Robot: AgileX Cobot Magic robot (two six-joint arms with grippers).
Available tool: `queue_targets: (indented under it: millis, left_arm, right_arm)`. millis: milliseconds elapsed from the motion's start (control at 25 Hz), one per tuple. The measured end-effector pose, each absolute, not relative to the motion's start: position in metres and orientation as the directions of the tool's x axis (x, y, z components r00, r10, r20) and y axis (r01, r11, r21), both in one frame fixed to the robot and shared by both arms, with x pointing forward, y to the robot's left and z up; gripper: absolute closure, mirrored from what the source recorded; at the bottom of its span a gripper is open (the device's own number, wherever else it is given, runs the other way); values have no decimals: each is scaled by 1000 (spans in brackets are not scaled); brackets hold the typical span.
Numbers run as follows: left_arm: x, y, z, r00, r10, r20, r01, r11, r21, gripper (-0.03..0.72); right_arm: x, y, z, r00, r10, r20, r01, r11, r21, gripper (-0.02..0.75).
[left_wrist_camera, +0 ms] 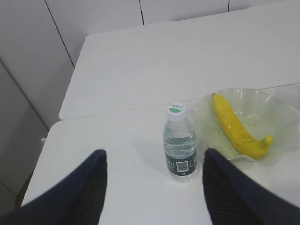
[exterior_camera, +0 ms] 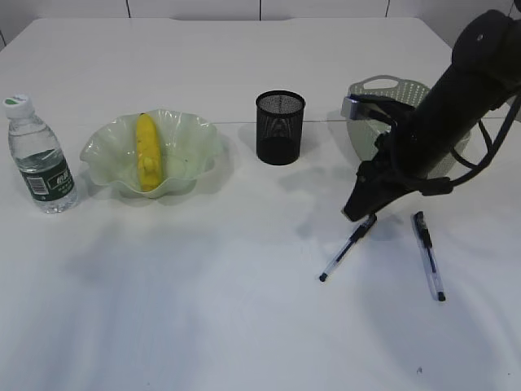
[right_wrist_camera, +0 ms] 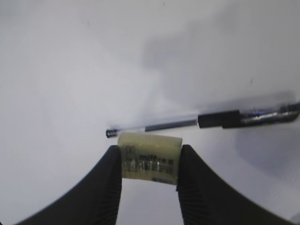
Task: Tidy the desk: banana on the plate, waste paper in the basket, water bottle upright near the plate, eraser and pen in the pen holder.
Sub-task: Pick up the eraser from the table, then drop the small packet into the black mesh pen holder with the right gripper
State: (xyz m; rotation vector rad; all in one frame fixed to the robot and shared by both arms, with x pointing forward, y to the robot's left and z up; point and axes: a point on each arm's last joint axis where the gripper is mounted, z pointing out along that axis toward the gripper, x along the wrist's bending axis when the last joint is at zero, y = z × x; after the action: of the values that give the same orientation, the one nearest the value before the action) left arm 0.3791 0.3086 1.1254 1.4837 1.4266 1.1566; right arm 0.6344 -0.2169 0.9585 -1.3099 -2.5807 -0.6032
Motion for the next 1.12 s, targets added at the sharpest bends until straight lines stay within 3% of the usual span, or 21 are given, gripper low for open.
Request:
queue_targets:
  millis: [600, 1120]
  left_arm:
    - [379, 309, 1124, -35, 994, 101, 319, -85, 944, 234]
    - [380, 308, 1127, -35, 994, 101, 287, -87, 954, 244]
  right_arm:
    - [675, -201, 1030, -610, 719, 332, 737, 361, 571, 467]
    - [698, -198, 1051, -573, 762, 301, 616, 159, 772, 467]
